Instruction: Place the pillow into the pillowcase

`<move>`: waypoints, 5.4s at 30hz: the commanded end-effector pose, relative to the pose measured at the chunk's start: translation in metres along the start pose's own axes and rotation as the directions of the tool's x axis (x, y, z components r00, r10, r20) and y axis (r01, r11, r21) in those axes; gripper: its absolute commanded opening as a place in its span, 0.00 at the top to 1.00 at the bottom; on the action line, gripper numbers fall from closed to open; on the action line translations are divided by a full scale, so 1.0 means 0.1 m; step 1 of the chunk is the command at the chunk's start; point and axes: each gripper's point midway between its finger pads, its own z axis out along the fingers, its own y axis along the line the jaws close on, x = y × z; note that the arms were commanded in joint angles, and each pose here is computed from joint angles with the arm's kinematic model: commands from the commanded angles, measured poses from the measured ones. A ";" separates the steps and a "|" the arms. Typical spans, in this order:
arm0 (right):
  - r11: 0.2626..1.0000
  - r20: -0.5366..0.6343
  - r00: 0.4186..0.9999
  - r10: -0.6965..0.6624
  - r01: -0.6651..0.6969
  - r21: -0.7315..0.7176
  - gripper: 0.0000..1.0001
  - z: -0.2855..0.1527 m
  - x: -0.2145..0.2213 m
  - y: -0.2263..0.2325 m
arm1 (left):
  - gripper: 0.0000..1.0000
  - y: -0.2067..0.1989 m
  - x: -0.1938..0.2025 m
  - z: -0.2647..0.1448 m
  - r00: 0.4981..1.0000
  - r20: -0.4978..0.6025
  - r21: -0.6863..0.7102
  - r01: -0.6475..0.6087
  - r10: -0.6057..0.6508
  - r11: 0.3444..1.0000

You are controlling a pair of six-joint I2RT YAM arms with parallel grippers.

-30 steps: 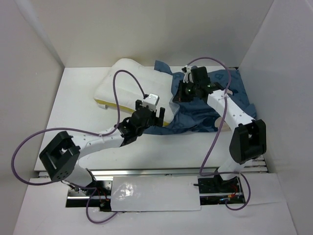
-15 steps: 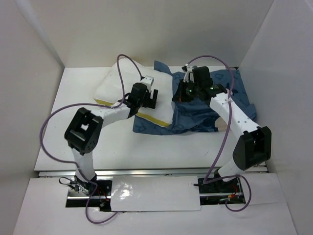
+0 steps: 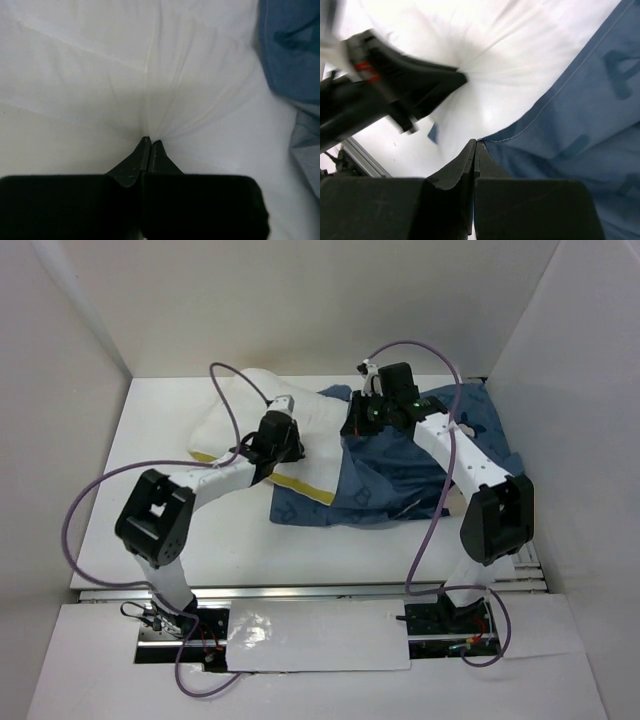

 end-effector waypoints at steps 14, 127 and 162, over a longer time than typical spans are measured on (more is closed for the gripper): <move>0.981 -0.049 0.994 -0.096 0.086 -0.174 1.00 0.11 0.12 0.92 | 1.00 -0.85 -0.37 -0.49 0.899 0.310 -0.143 0.366 -0.310 0.919; 0.841 0.058 0.886 -0.461 0.456 -0.291 0.42 -0.19 1.62 1.38 | 0.46 -0.28 0.76 -1.11 0.918 -0.396 -0.121 -0.038 -0.013 0.992; 0.746 0.016 0.994 -0.108 0.070 0.663 0.46 0.88 -0.32 -1.40 | 0.30 0.40 -0.08 0.27 0.950 -0.304 -0.127 -0.114 0.071 0.985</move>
